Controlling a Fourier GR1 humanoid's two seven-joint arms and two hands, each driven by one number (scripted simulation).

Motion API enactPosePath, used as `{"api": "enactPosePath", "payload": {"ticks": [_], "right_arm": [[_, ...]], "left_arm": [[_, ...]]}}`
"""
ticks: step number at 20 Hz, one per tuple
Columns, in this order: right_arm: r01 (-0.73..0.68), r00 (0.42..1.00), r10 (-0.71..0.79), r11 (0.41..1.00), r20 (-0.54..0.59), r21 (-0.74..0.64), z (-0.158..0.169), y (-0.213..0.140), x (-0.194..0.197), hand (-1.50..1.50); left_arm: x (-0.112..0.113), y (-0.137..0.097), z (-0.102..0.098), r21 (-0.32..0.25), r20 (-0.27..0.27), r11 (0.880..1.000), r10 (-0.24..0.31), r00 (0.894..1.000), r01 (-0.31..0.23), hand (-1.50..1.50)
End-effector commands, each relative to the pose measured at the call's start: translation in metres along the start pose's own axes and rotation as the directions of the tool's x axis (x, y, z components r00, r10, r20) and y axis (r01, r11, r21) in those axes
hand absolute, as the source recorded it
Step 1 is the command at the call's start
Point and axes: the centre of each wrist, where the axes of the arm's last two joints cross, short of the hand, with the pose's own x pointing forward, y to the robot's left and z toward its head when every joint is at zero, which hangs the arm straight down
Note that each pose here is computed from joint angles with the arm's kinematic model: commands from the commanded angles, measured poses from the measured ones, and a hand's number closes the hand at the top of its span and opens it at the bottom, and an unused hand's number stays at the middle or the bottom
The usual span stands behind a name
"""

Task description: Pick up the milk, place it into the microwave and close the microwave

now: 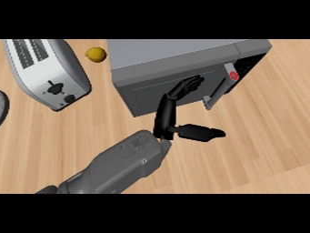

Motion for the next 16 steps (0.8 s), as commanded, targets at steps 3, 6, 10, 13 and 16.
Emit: {"api": "enactPosePath", "payload": {"ticks": [3,6,10,13,16], "right_arm": [[0.198,0.98,-0.198,0.98,-0.022,-0.031,0.0,0.011,-0.021,-1.5],[0.229,0.973,-0.229,0.973,-0.023,-0.024,-0.003,0.005,-0.023,-1.5],[0.271,0.961,-0.273,0.962,-0.038,-0.041,-0.003,0.0,-0.032,-1.5],[0.272,0.961,-0.273,0.962,-0.037,-0.039,-0.003,-0.012,-0.031,-1.5],[0.286,0.957,-0.287,0.957,-0.041,-0.038,-0.007,-0.016,-0.034,-1.5]], "left_arm": [[0.005,0.008,-0.025,0.085,0.0,0.996,-0.017,1.0,0.017,-1.5],[0.004,0.009,-0.026,0.091,-0.002,0.996,-0.01,1.0,0.011,-1.5],[0.002,0.011,-0.026,0.099,0.0,0.995,-0.008,1.0,0.008,-1.5],[-0.001,0.013,-0.025,0.112,0.008,0.994,-0.015,1.0,0.014,-1.5],[-0.001,0.013,-0.025,0.114,0.007,0.993,-0.002,1.0,0.001,-1.5]]}}
